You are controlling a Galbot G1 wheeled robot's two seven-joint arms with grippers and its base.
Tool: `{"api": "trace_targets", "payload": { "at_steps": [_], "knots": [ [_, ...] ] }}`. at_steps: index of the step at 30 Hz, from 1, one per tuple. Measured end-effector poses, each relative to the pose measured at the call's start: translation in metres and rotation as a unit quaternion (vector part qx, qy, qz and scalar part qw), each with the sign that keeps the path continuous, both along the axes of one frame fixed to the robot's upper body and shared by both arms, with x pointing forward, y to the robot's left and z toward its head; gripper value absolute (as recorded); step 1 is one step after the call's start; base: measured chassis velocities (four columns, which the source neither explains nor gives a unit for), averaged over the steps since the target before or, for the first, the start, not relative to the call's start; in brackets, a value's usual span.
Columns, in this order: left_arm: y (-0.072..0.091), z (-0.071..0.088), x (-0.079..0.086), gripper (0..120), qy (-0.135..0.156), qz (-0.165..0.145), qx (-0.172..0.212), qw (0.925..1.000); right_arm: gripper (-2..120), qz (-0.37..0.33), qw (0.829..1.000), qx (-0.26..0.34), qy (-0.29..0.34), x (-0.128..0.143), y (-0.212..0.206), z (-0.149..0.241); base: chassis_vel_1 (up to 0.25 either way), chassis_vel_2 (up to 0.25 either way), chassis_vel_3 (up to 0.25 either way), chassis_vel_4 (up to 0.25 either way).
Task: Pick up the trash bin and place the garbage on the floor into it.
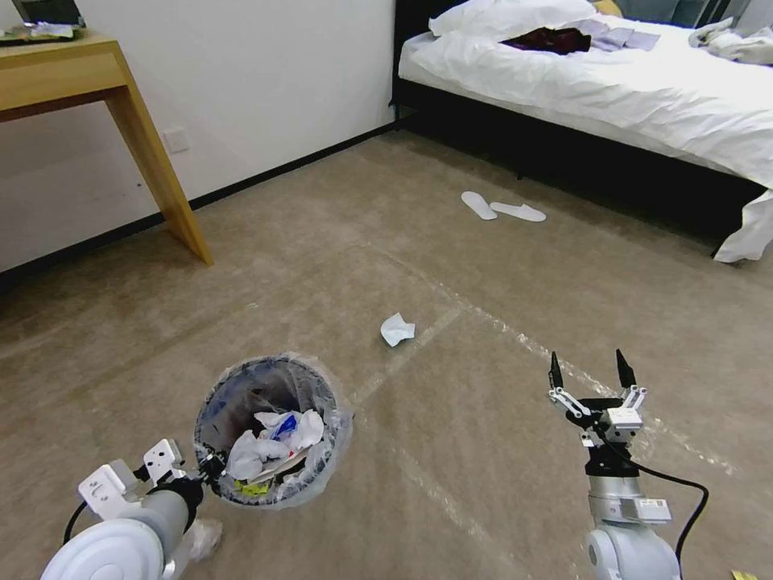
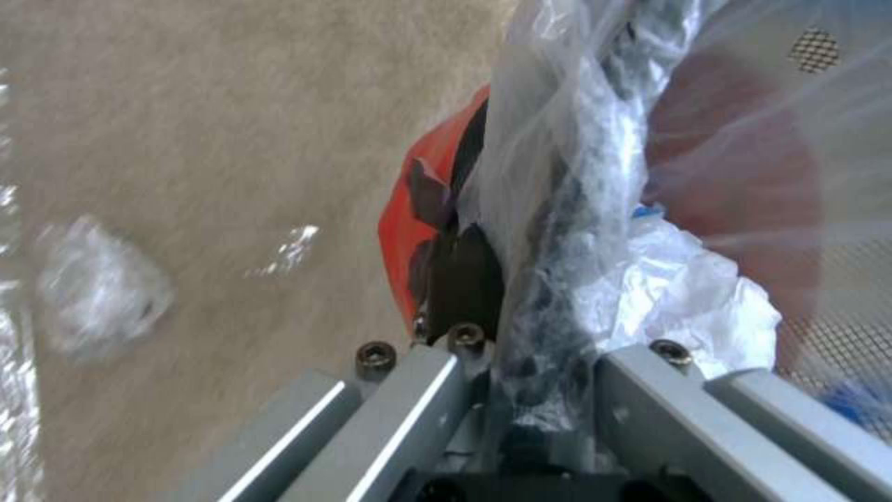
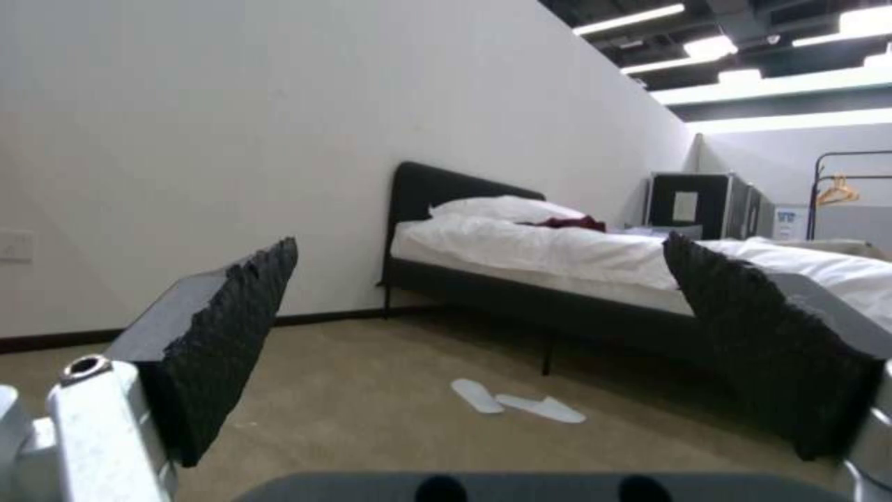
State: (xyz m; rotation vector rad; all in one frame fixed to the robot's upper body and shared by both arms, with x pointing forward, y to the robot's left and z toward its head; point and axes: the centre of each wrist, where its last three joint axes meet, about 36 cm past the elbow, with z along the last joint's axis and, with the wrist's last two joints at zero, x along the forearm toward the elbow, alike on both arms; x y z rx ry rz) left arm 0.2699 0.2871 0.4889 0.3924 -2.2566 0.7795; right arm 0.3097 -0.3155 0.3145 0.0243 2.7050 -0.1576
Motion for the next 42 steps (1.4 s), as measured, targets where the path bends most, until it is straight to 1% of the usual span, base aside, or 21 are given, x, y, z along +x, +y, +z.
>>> {"api": "trace_targets", "payload": {
  "at_steps": [19, 28, 32, 34, 35, 36, 37, 38, 39, 40, 41, 42],
  "knots": [
    [0.000, -0.003, 0.002, 0, 0.001, 0.002, -0.002, 1.0000, 100, 0.004, 1.000, -0.007, 0.002, 0.004, 0.003, -0.012, -0.226, 0.235, 0.226, -0.228],
    [0.000, -0.004, 0.003, 0, 0.002, 0.003, -0.001, 1.0000, 100, 0.005, 1.000, -0.005, 0.002, 0.006, 0.006, -0.019, -0.184, 0.185, 0.193, -0.205],
    [0.001, -0.003, 0.003, 0, 0.002, 0.001, 0.000, 1.0000, 100, 0.011, 1.000, -0.020, 0.008, 0.010, 0.001, -0.022, -0.161, 0.148, 0.155, -0.125],
    [0.002, -0.002, 0.004, 0, 0.002, -0.001, 0.003, 1.0000, 100, 0.055, 0.996, -0.060, 0.027, 0.023, -0.013, -0.021, -0.043, 0.085, 0.034, -0.035],
    [0.002, -0.002, 0.004, 0, 0.002, -0.001, 0.003, 1.0000, 100, 0.055, 0.996, -0.060, 0.027, 0.023, -0.013, -0.021, -0.007, 0.051, 0.034, -0.008],
    [0.003, -0.002, 0.003, 0, 0.003, -0.003, 0.005, 1.0000, 100, 0.096, 0.990, -0.090, 0.041, 0.033, -0.025, -0.018, 0.000, 0.000, 0.000, 0.000],
    [0.003, -0.002, 0.003, 0, 0.004, -0.005, 0.007, 1.0000, 100, 0.143, 0.979, -0.132, 0.055, 0.051, -0.044, -0.013, 0.027, -0.035, -0.060, 0.022],
    [0.003, -0.002, 0.003, 0, 0.004, -0.005, 0.007, 1.0000, 100, 0.143, 0.979, -0.132, 0.055, 0.051, -0.044, -0.013, 0.027, -0.035, -0.060, 0.022],
    [0.003, -0.001, 0.003, 0, 0.005, -0.007, 0.009, 0.9999, 100, 0.177, 0.967, -0.173, 0.066, 0.068, -0.066, -0.006, 0.039, -0.035, -0.060, 0.028],
    [0.004, -0.001, 0.003, 0, 0.006, -0.008, 0.010, 0.9999, 100, 0.211, 0.949, -0.221, 0.078, 0.092, -0.095, 0.006, 0.033, -0.021, -0.053, 0.028],
    [0.004, -0.001, 0.003, 0, 0.006, -0.008, 0.010, 0.9999, 100, 0.211, 0.949, -0.221, 0.078, 0.092, -0.095, 0.006, 0.033, -0.021, -0.053, 0.028],
    [0.004, -0.001, 0.004, 0, 0.005, -0.010, 0.010, 0.9999, 100, 0.246, 0.930, -0.258, 0.087, 0.114, -0.115, 0.018, 0.000, 0.000, 0.000, 0.000]
  ]
}}
